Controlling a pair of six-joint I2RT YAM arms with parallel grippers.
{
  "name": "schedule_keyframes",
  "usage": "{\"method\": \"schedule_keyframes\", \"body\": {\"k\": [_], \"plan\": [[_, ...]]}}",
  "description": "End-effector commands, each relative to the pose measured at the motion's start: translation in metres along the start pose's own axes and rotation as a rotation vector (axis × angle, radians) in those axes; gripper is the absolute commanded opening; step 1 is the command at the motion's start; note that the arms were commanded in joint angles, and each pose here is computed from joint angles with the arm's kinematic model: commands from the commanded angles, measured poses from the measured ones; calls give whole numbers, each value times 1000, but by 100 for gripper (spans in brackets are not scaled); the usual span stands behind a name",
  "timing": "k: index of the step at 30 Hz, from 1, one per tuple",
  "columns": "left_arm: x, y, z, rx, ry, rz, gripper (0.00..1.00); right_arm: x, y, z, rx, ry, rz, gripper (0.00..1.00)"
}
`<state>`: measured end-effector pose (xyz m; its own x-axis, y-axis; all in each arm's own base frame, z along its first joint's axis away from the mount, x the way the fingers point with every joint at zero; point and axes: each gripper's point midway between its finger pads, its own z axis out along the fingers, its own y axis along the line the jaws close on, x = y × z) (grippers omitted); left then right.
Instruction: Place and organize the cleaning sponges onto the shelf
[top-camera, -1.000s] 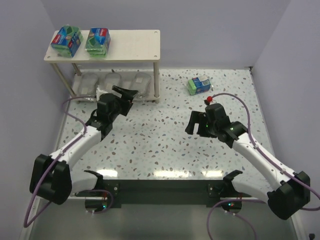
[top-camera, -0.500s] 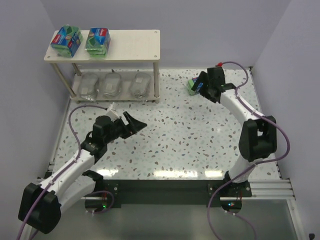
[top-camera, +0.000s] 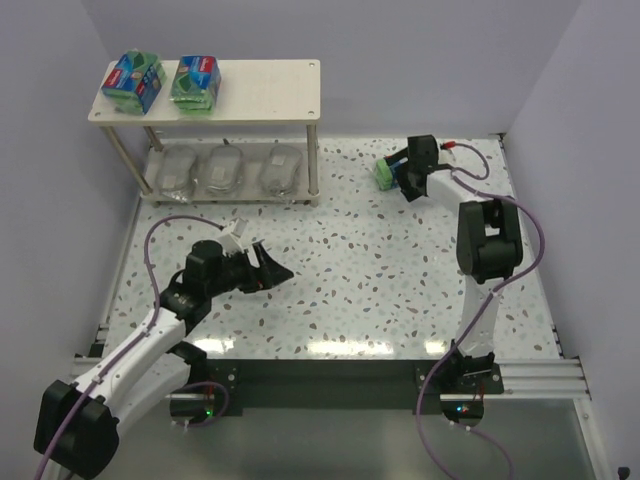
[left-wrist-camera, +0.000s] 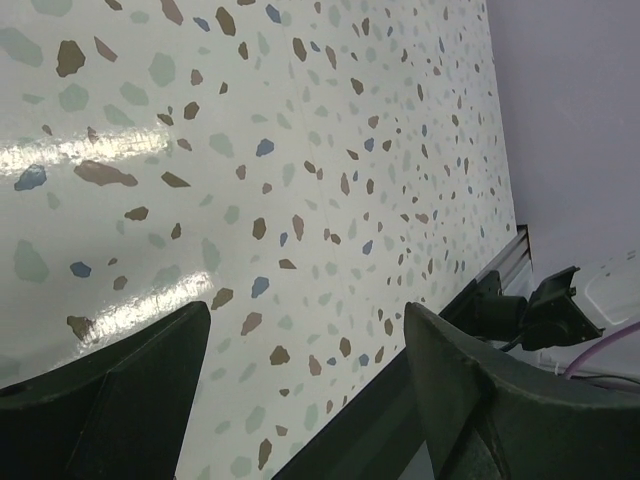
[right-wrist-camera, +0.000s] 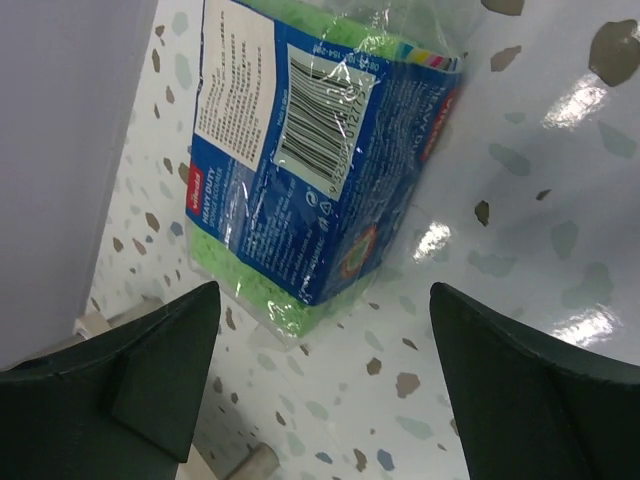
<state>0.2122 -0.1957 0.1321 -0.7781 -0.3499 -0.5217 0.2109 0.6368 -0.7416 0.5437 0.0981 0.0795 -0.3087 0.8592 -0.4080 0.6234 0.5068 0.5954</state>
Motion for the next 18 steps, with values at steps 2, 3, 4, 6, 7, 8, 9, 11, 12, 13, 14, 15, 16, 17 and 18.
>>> {"method": "schedule_keyframes", "body": {"k": [2, 3, 4, 6, 7, 8, 9, 11, 12, 13, 14, 15, 16, 17, 18], "plan": [[3, 1, -5, -11, 21, 63, 83, -29, 26, 9, -48, -104, 183, 85], [2, 1, -6, -16, 15, 65, 83, -29, 24, 12, -39, -109, 192, 80], [3, 4, -6, -29, 18, 68, 83, -29, 18, 17, -22, -113, 200, 78], [-1, 4, -7, -37, 7, 77, 83, -32, 16, 20, -15, -126, 210, 70], [-1, 6, -8, -51, 7, 80, 83, -32, 14, 24, -9, -126, 211, 68], [-2, 6, -8, -53, 4, 81, 83, -31, 13, 26, -9, -116, 204, 66], [-1, 7, -8, -57, 7, 80, 83, -30, 11, 28, -8, -108, 196, 56], [-1, 7, -8, -59, 4, 79, 83, -29, 7, 31, -12, -97, 167, 44], [-2, 8, -7, -61, 2, 76, 83, -28, 4, 31, -9, -90, 162, 34], [-3, 7, -7, -59, -1, 76, 83, -26, -5, 33, -3, -83, 159, 29], [-3, 7, -6, -61, 0, 74, 83, -27, -5, 31, -15, -84, 150, 25], [-4, 8, -6, -66, -2, 72, 83, -25, -8, 32, -20, -70, 146, 18], [-5, 6, -6, -64, -6, 73, 83, -24, -17, 34, -12, -64, 145, 15], [-6, 7, -6, -65, -7, 72, 83, -24, -21, 34, -12, -57, 135, 10], [-6, 6, -6, -66, -9, 73, 83, -24, -22, 32, -22, -52, 131, 3]]}}
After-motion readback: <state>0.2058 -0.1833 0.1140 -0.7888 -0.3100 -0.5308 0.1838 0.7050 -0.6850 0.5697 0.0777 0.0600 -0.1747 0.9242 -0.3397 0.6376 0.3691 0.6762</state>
